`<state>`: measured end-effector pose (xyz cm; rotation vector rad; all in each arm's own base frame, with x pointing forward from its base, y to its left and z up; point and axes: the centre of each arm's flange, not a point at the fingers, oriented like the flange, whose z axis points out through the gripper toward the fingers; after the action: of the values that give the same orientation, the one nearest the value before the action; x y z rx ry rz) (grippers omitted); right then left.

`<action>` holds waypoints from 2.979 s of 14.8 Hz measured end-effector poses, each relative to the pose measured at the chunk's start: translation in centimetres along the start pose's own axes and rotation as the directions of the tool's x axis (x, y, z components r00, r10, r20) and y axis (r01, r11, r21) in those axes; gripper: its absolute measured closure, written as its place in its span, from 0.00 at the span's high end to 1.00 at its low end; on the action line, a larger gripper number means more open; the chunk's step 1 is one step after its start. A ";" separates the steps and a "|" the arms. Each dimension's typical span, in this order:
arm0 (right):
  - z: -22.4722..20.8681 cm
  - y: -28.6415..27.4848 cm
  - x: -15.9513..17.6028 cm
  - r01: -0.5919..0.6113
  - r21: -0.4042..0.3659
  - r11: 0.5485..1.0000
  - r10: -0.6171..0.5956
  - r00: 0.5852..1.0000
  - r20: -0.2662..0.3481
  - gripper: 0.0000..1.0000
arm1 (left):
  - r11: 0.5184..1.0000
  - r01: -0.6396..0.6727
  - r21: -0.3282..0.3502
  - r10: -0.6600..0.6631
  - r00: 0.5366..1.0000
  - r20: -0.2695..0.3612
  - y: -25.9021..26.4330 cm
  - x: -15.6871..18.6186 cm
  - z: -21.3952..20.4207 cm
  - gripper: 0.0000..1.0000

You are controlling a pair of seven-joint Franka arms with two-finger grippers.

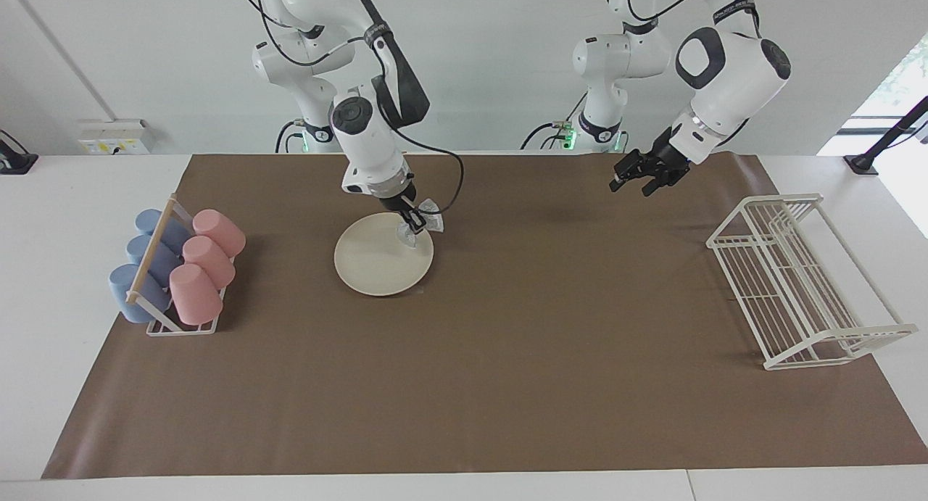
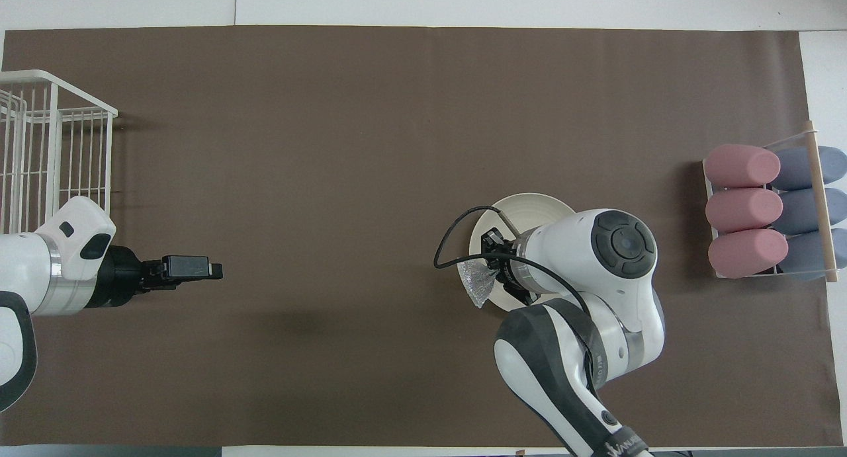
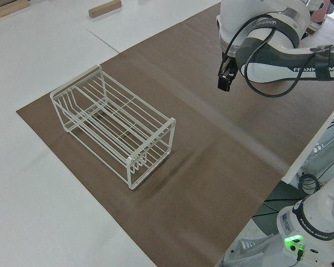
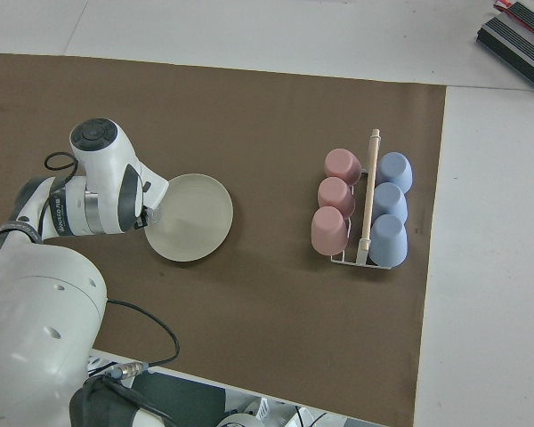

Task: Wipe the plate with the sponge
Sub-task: 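Carry the cloth toward the left gripper while the left gripper reaches, then grasp the cloth with the left gripper while the right gripper releases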

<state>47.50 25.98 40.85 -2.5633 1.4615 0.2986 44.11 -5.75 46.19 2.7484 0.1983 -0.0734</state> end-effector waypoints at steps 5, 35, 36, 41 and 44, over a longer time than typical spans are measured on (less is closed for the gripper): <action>-10.5 -2.2 -5.9 -0.100 0.001 0.995 0.100 0.994 -0.041 0.11 | 0.999 0.040 -0.008 -0.040 0.998 -0.039 1.8 0.3 -0.8 1.00; -12.7 -5.2 -17.4 -0.343 0.032 0.939 0.345 0.935 -0.082 0.11 | 0.589 0.165 -0.791 0.136 0.945 0.299 12.3 -3.2 4.3 1.00; -12.7 -5.2 -17.4 -0.343 0.032 0.939 0.345 0.935 -0.082 0.11 | 0.593 0.181 -0.785 0.133 0.939 0.317 12.9 -3.5 4.5 1.00; -12.7 -5.3 -17.4 -0.343 0.031 0.939 0.345 0.935 -0.082 0.11 | 0.610 0.193 -0.769 0.118 0.937 0.329 14.7 -4.2 5.2 0.99; -12.6 -5.3 -17.4 -0.344 0.030 0.939 0.345 0.935 -0.083 0.11 | 0.612 0.209 -0.763 0.098 0.937 0.336 14.6 -4.1 5.2 0.88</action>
<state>44.48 39.86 57.78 -2.3227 1.9385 0.2213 42.13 -21.61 47.15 1.7793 0.1641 -0.3906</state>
